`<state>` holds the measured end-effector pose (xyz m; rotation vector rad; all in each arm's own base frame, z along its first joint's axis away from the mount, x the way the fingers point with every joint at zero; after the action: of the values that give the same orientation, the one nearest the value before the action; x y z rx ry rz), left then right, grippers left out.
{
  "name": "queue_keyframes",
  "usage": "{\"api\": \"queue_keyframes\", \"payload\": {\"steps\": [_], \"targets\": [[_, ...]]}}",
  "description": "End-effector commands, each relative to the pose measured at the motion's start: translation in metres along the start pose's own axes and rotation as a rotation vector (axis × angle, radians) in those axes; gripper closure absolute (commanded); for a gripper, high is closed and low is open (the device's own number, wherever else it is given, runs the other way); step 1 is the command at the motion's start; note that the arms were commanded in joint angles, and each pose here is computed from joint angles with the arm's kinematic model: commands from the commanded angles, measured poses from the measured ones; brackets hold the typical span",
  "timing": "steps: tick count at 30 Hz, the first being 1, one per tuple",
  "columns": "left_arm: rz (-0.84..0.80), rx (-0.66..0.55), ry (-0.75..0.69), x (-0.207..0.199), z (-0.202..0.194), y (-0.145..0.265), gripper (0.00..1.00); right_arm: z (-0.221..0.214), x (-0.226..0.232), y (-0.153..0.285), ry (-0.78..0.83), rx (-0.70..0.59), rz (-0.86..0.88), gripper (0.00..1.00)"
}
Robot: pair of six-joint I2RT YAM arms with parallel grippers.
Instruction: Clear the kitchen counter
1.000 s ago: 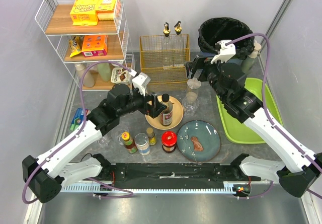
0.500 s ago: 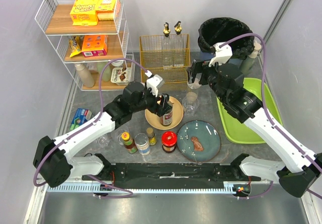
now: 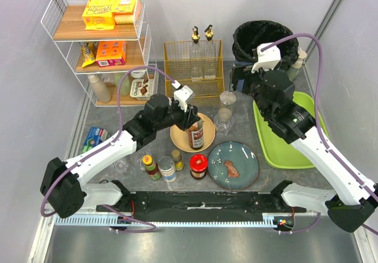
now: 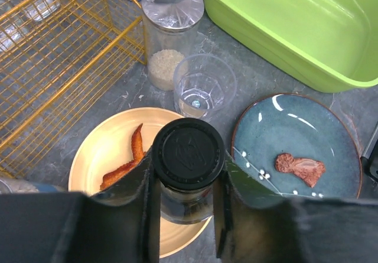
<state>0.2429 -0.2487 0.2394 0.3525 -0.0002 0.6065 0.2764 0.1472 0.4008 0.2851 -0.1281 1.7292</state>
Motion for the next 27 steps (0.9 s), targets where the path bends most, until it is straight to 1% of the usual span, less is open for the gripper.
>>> {"api": "queue_keyframes", "payload": {"steps": [1,3,4,7,8,11,12,16,20,22,25,27], "targets": [[0.008,-0.108,-0.030,0.002,0.030,0.000,0.83,0.026,-0.005,0.009,0.014,-0.073,-0.041,0.02],[0.038,-0.118,-0.034,0.006,0.034,0.001,0.97,0.027,-0.005,0.008,0.021,-0.073,-0.039,0.02],[0.067,-0.115,-0.032,0.009,0.037,0.001,0.98,0.027,-0.004,0.008,0.021,-0.074,-0.041,0.02],[0.145,-0.128,-0.040,0.020,0.055,0.007,0.98,0.028,-0.004,0.007,0.033,-0.074,-0.038,0.02],[0.163,-0.151,-0.045,0.023,0.066,0.010,0.98,0.029,-0.004,0.007,0.035,-0.075,-0.038,0.02],[0.172,-0.219,-0.059,0.025,0.097,0.020,0.98,0.032,-0.004,0.007,0.043,-0.083,-0.041,0.02],[0.165,-0.209,-0.059,0.025,0.102,0.024,0.98,0.034,-0.004,0.008,0.043,-0.087,-0.043,0.02],[0.167,-0.276,-0.079,0.028,0.143,0.044,0.98,0.037,-0.006,0.009,0.056,-0.095,-0.048,0.02],[0.233,-0.351,-0.079,0.036,0.182,0.068,0.98,0.045,-0.006,0.017,0.045,-0.118,-0.034,0.02],[0.260,-0.383,-0.076,0.040,0.196,0.073,0.98,0.054,-0.005,0.022,0.032,-0.140,-0.017,0.02],[0.355,-0.415,-0.048,0.054,0.221,0.074,0.98,0.063,-0.001,0.025,0.028,-0.160,0.013,0.02],[0.478,-0.416,0.013,0.071,0.235,0.073,0.98,0.064,0.001,0.023,0.035,-0.159,0.023,0.02]]}}
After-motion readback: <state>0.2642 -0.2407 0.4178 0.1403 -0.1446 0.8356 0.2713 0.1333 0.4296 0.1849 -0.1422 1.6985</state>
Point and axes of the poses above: each gripper's point midway between its finger pads, its own y axis back along the fingers, its own x axis along the line the jaws close on, z = x × y, the point moved 6 cm from there along y, back along the fingers, and after that the axes turned 13 degrees about -y, right-handed, at the moved point
